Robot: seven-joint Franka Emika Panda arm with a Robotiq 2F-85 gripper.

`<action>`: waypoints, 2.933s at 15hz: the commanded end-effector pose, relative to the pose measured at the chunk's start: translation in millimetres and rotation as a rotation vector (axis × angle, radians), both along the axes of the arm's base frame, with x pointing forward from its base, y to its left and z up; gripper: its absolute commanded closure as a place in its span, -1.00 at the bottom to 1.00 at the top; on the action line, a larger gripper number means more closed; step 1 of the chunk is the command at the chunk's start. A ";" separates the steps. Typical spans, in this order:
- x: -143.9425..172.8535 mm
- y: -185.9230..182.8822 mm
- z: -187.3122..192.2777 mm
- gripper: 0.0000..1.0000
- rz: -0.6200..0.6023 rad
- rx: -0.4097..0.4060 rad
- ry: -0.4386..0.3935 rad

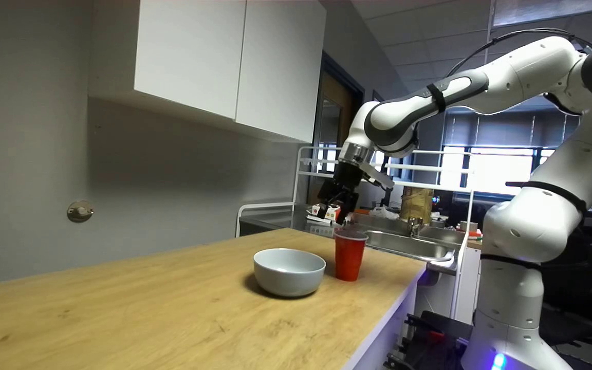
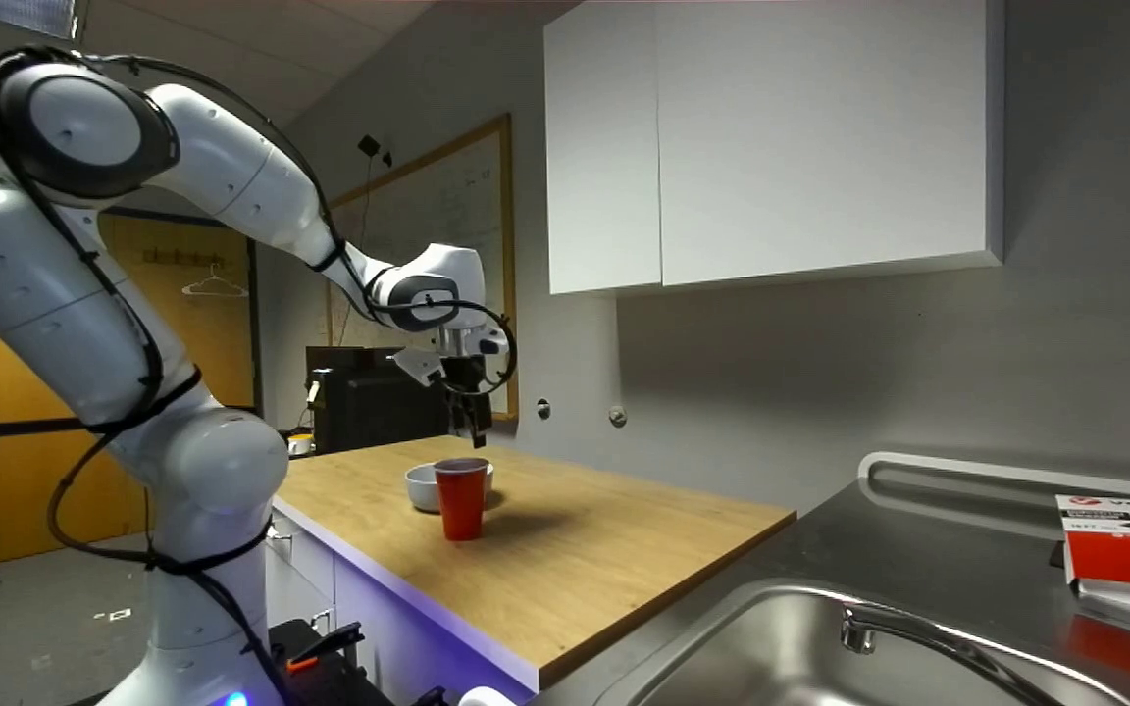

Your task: Pour the contents in the cup into the bowl

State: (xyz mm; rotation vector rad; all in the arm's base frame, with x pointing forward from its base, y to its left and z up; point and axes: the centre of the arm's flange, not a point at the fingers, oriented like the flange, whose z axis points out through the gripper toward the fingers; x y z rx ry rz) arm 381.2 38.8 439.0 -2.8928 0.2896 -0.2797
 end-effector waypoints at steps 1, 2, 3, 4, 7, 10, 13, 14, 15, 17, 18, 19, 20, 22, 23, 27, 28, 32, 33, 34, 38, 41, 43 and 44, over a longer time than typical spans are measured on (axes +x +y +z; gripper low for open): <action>0.0 0.0 0.0 -1.00 0.000 0.000 0.000; -1.3 -0.6 -1.4 -1.00 0.001 -0.009 0.003; -2.9 -2.4 -2.0 -1.00 0.001 -0.014 0.002; -3.6 -6.1 -3.0 -1.00 -0.004 -0.024 -0.008; -6.1 -22.5 -6.7 -1.00 -0.049 -0.011 0.011; -10.8 -36.9 -9.8 -1.00 -0.129 -0.009 0.037; -8.9 -51.8 -13.6 -1.00 -0.192 -0.015 0.045; -8.8 -59.9 -15.5 -1.00 -0.214 -0.021 0.048; -9.3 -68.1 -17.2 -1.00 -0.237 -0.025 0.056; -14.5 -88.0 -20.1 -1.00 -0.283 -0.031 0.078; -19.1 -97.5 -21.5 -1.00 -0.298 -0.026 0.100; -26.0 -105.3 -22.1 -1.00 -0.302 -0.010 0.134; -31.5 -110.1 -23.6 -1.00 -0.304 0.007 0.166; -45.2 -112.5 -22.9 -1.00 -0.277 0.041 0.225; -52.3 -109.6 -20.3 -1.00 -0.252 0.048 0.236; -65.8 -97.7 -10.7 -1.00 -0.177 0.039 0.242; -62.7 -95.2 -11.8 -1.00 -0.174 0.014 0.221; -47.3 -84.1 -19.9 -1.00 -0.164 -0.040 0.202; -42.1 -81.7 -23.4 -1.00 -0.165 -0.052 0.202; -37.4 -80.2 -26.1 -1.00 -0.168 -0.064 0.204; -22.0 -79.8 -41.9 -1.00 -0.186 -0.103 0.221; -14.7 -83.8 -53.5 -0.49 -0.205 -0.125 0.232; -12.2 -85.4 -58.6 -0.18 -0.216 -0.129 0.240; -11.3 -85.9 -60.4 -0.04 -0.219 -0.131 0.241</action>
